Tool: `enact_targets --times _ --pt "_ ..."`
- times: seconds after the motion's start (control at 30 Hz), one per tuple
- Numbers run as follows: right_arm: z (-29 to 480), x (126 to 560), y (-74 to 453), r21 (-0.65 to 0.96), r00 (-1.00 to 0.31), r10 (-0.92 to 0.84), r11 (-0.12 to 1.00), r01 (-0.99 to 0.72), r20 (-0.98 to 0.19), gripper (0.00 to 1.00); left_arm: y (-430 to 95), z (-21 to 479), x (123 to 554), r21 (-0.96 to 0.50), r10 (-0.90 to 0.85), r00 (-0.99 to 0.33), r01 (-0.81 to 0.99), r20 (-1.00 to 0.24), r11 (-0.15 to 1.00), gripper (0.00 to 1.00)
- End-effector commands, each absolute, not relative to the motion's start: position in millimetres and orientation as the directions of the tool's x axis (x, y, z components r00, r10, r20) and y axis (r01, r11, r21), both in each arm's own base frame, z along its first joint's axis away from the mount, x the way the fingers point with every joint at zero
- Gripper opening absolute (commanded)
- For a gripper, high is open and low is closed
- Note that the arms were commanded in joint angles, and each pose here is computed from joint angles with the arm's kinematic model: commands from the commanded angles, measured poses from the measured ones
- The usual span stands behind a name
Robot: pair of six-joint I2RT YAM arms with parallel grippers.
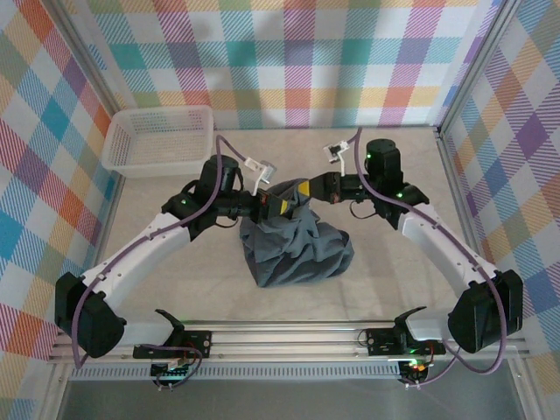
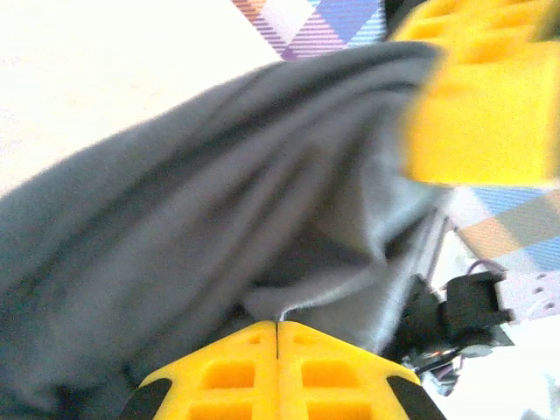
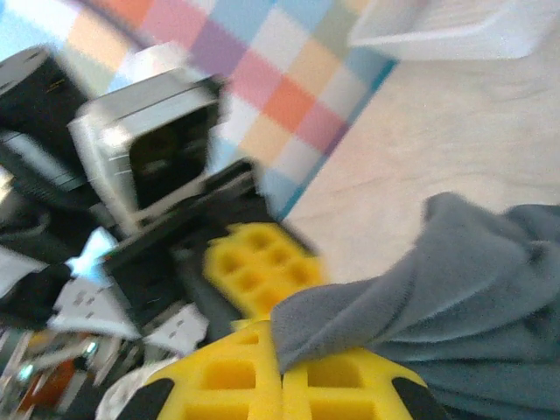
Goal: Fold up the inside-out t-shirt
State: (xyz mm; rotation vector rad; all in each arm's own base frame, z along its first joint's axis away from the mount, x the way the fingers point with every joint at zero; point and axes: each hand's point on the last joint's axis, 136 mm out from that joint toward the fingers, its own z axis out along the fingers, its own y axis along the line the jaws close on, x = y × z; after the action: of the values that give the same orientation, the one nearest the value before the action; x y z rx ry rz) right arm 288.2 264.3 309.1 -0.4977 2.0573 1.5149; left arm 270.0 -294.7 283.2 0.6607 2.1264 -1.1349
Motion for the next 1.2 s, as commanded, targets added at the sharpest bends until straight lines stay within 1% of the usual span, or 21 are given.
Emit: enact_targets --times 0.0,0.07,0.13,0.2,0.27,0.3,0.37,0.47,0.53,0.6,0.7,0.77,0.8,0.83,0.9,0.93,0.97,1.03,1.07,1.13,1.17 --pt "270 320 235 0.675 -0.776 0.052 0.532 -0.511 -0.628 0.07 -292 360 262 -0.638 -0.012 -0.692 0.658 -0.722 0.401 0.00" --pt "243 327 231 0.622 -0.773 -0.005 0.591 -0.514 -0.634 0.11 -294 378 260 -0.711 -0.048 -0.750 0.601 -0.659 0.366 0.00" --pt "236 324 237 0.641 -0.799 -0.049 0.569 -0.515 -0.599 0.14 -296 387 262 -0.747 -0.064 -0.786 0.554 -0.614 0.368 0.00" --pt "246 318 242 0.677 -0.815 -0.053 0.526 -0.515 -0.578 0.25 -296 389 267 -0.771 -0.070 -0.818 0.505 -0.571 0.387 0.00" --pt "262 312 239 0.669 -0.792 -0.026 0.518 -0.533 -0.610 0.33 -297 385 272 -0.783 -0.076 -0.836 0.471 -0.543 0.406 0.00" --pt "270 308 235 0.645 -0.767 -0.005 0.537 -0.544 -0.642 0.40 -298 383 274 -0.789 -0.081 -0.843 0.458 -0.532 0.409 0.00" --pt "279 301 227 0.561 -0.692 0.017 0.600 -0.571 -0.722 0.46 -300 382 279 -0.796 -0.093 -0.848 0.445 -0.522 0.410 0.00" --pt "294 281 230 0.396 -0.535 0.003 0.675 -0.622 -0.845 0.46 -302 381 286 -0.805 -0.116 -0.854 0.423 -0.508 0.416 0.00" --pt "310 263 246 0.338 -0.436 0.017 0.658 -0.673 -0.900 0.39 -303 382 291 -0.809 -0.131 -0.854 0.412 -0.503 0.420 0.00" --pt "319 253 262 0.320 -0.387 0.044 0.652 -0.687 -0.921 0.38 -303 381 296 -0.808 -0.145 -0.854 0.400 -0.500 0.431 0.00" --pt "311 266 270 0.289 -0.377 0.042 0.721 -0.630 -0.925 0.57 -304 384 298 -0.814 -0.155 -0.853 0.398 -0.498 0.422 0.00" --pt "294 287 263 0.254 -0.393 0.029 0.805 -0.535 -0.919 0.61 -304 384 299 -0.819 -0.163 -0.855 0.392 -0.492 0.418 0.00" --pt "290 292 264 0.230 -0.389 0.006 0.815 -0.532 -0.921 0.59 -304 385 299 -0.818 -0.166 -0.854 0.390 -0.493 0.422 0.00" --pt "286 294 271 0.206 -0.385 -0.030 0.805 -0.556 -0.922 0.53 -303 385 299 -0.816 -0.167 -0.853 0.390 -0.495 0.426 0.00" --pt "282 288 289 0.212 -0.405 -0.084 0.746 -0.631 -0.910 0.27 -300 385 301 -0.807 -0.171 -0.848 0.388 -0.502 0.445 0.00" --pt "284 277 302 0.232 -0.413 -0.115 0.680 -0.695 -0.903 0.10 -298 384 304 -0.798 -0.174 -0.843 0.386 -0.508 0.462 0.00" --pt "288 263 314 0.264 -0.421 -0.137 0.599 -0.756 -0.896 0.00 -294 381 308 -0.786 -0.178 -0.838 0.380 -0.516 0.488 0.00" --pt "305 229 331 0.354 -0.434 -0.145 0.384 -0.853 -0.889 0.00 -280 367 322 -0.729 -0.177 -0.817 0.363 -0.548 0.581 0.00" --pt "316 212 335 0.408 -0.450 -0.126 0.261 -0.875 -0.884 0.00 -267 352 333 -0.670 -0.169 -0.806 0.332 -0.568 0.664 0.00" --pt "332 199 333 0.496 -0.505 -0.081 0.107 -0.862 -0.859 0.00 -248 330 350 -0.556 -0.122 -0.778 0.320 -0.617 0.767 0.00" --pt "337 197 329 0.533 -0.535 -0.062 0.052 -0.845 -0.843 0.00 -245 325 354 -0.550 -0.108 -0.772 0.339 -0.626 0.763 0.00"
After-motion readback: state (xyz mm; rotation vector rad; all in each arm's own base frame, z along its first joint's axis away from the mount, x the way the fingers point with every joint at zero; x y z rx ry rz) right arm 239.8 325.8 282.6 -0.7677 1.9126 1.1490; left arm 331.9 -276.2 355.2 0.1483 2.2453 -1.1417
